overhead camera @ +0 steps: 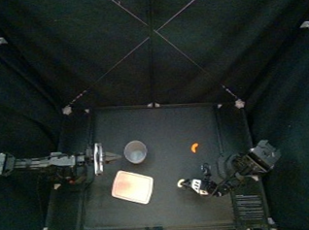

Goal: Pick the chip then place it in the grey bowl
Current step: Pick the chip

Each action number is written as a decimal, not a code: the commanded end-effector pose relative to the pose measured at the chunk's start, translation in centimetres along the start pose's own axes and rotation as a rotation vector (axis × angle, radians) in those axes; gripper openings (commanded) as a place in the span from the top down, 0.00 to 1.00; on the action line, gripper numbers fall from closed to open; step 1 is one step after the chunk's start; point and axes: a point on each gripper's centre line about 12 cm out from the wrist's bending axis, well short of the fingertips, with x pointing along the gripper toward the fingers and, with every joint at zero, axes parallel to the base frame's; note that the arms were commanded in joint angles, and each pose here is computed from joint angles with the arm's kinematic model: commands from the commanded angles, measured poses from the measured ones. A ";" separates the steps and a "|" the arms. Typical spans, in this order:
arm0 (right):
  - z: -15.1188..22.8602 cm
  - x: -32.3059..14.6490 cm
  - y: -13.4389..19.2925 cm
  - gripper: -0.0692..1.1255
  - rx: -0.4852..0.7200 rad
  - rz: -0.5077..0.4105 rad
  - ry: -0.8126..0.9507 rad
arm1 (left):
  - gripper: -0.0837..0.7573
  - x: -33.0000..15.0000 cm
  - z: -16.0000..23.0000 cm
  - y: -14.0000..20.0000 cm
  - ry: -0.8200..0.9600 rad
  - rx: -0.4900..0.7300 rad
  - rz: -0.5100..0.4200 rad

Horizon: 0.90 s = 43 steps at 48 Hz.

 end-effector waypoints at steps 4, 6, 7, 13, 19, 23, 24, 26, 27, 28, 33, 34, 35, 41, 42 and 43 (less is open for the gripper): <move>0.3 1.3 1.2 0.08 0.014 0.018 -0.029 | 0.90 0.1 0.7 0.0 -0.026 0.000 0.003; 0.4 1.5 1.2 0.08 0.011 0.018 -0.035 | 0.90 0.0 0.7 0.1 -0.026 -0.001 0.003; 0.5 1.6 1.1 0.08 0.007 0.018 -0.037 | 0.90 0.0 0.8 0.1 -0.031 -0.001 0.003; 0.8 2.0 1.0 0.08 0.005 0.009 -0.050 | 0.90 -0.2 1.0 0.0 -0.041 -0.002 0.001; 1.2 2.3 1.0 0.11 0.003 0.006 -0.063 | 0.90 -0.4 1.1 0.0 -0.052 0.000 0.001; 1.6 2.5 1.1 0.16 -0.003 0.009 -0.070 | 0.90 -0.5 1.2 0.0 -0.058 0.000 0.001; 1.6 2.5 1.1 0.18 -0.006 0.011 -0.069 | 0.90 -0.5 1.2 0.0 -0.058 -0.002 0.001; 1.7 2.6 1.3 0.23 -0.014 0.018 -0.067 | 0.90 -0.6 1.3 0.0 -0.061 -0.002 0.001; 1.8 2.7 1.4 0.26 -0.024 0.024 -0.064 | 0.90 -0.6 1.3 0.0 -0.061 -0.002 0.001; 1.8 2.7 1.5 0.29 -0.028 0.028 -0.061 | 0.90 -0.6 1.2 0.0 -0.060 -0.002 0.001; 1.7 3.0 2.2 0.43 -0.055 0.057 -0.044 | 0.90 -0.6 1.2 0.0 -0.060 0.000 0.001; 1.8 3.1 2.2 0.45 -0.062 0.060 -0.043 | 0.90 -0.6 1.3 0.0 -0.061 0.000 0.001; 1.7 3.1 2.4 0.47 -0.069 0.069 -0.037 | 0.90 -0.6 1.3 0.0 -0.061 0.000 0.001; 1.7 3.2 3.5 0.56 -0.135 0.122 0.001 | 0.90 -0.6 1.2 0.0 -0.060 0.000 0.001; 1.6 3.2 3.6 0.57 -0.146 0.131 0.008 | 0.90 -0.6 1.3 0.0 -0.061 0.000 0.001; 1.5 3.2 3.8 0.58 -0.153 0.140 0.015 | 0.90 -0.6 1.2 0.0 -0.060 0.001 0.000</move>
